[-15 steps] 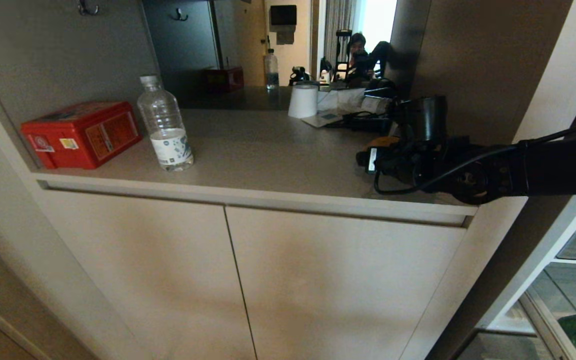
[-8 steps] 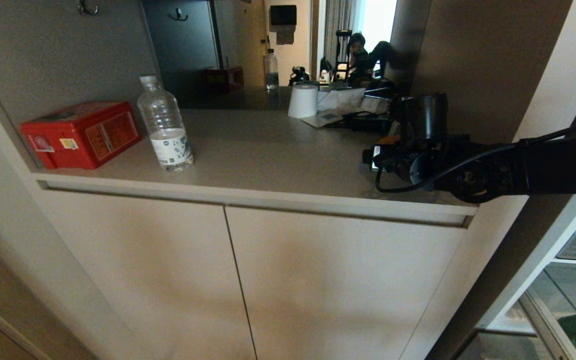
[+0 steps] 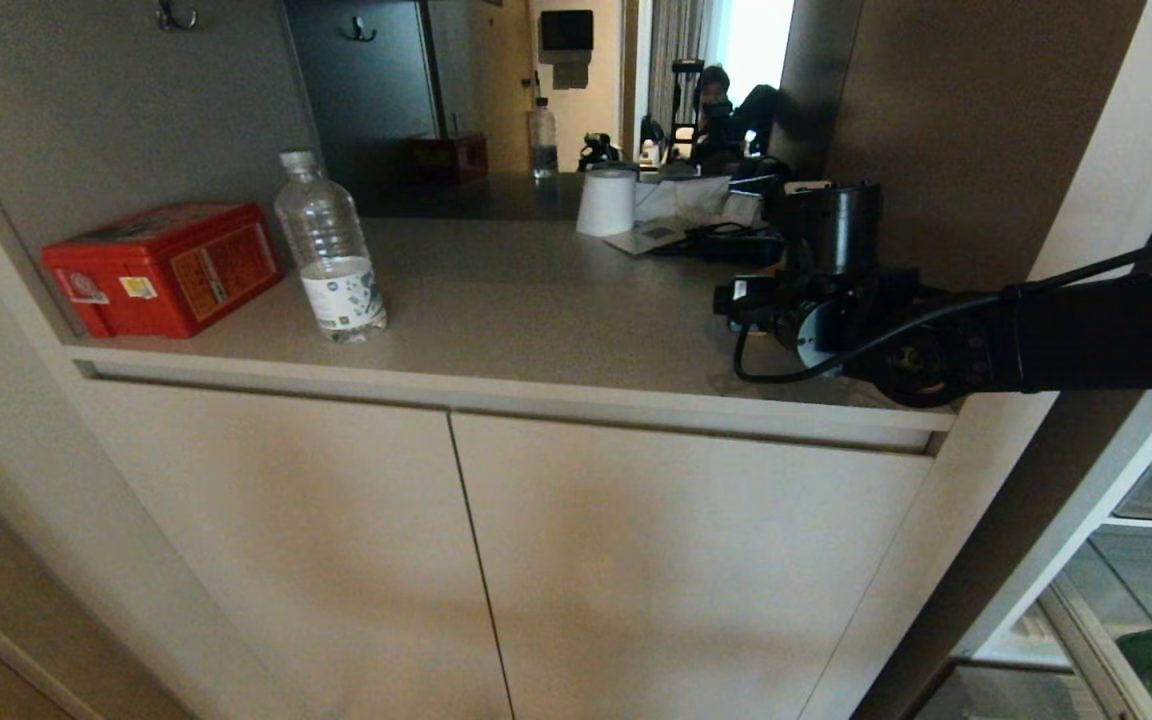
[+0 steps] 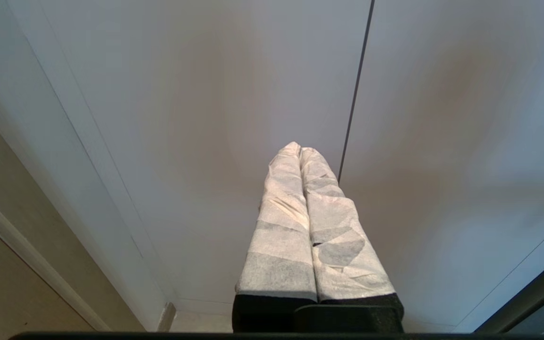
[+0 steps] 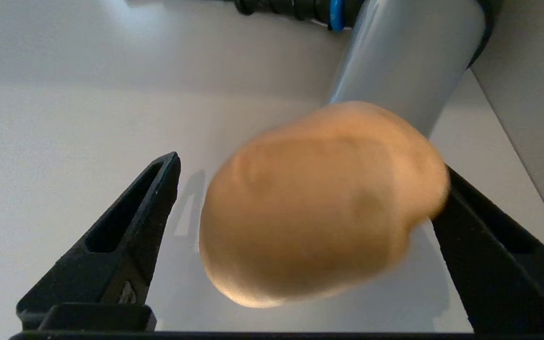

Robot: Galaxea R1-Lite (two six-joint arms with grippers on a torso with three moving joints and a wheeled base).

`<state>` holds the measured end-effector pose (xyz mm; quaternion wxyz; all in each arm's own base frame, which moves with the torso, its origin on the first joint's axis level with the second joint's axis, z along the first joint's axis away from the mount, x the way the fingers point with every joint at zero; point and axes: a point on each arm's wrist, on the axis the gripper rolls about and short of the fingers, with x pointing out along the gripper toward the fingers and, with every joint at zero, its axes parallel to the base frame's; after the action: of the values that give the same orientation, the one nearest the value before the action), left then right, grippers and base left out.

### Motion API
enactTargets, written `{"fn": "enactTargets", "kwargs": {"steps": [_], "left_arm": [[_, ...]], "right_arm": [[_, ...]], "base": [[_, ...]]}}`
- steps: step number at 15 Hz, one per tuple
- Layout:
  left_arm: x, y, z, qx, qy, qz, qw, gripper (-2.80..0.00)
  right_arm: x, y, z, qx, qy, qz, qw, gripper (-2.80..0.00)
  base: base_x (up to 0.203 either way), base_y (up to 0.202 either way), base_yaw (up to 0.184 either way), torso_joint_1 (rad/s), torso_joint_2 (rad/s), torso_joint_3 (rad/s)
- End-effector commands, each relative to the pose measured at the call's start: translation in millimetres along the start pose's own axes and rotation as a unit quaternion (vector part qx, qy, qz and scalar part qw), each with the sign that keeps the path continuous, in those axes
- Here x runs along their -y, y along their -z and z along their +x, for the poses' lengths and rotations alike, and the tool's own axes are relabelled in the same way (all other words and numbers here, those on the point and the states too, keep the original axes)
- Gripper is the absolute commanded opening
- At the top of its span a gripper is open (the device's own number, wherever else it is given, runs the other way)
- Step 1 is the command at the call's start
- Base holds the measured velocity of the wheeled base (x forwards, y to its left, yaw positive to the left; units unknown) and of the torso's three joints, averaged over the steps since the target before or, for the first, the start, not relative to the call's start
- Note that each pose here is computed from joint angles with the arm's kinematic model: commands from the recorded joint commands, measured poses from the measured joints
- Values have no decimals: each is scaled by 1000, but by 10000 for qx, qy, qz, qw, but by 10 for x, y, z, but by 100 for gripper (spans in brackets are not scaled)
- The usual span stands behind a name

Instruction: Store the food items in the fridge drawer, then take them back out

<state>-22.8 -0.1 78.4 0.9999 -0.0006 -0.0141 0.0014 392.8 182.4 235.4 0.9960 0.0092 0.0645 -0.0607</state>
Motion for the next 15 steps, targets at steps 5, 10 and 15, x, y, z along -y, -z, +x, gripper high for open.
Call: {"fn": "enactTargets", "kwargs": {"steps": [5, 10, 15], "left_arm": [[0, 29, 8, -57, -2, -1, 10000, -280], [0, 29, 8, -57, -2, -1, 10000, -280], [0, 29, 8, -57, -2, -1, 10000, -280]], "right_arm": [[-72, -128, 58, 257, 25, 169, 9995, 0], [-55, -263, 39, 438, 56, 275, 9986, 0], [-57, -183, 58, 338, 123, 153, 9992, 0]], "base": [[0, 0, 0, 0, 0, 0], [0, 0, 0, 0, 0, 0], [0, 0, 0, 0, 0, 0]]}}
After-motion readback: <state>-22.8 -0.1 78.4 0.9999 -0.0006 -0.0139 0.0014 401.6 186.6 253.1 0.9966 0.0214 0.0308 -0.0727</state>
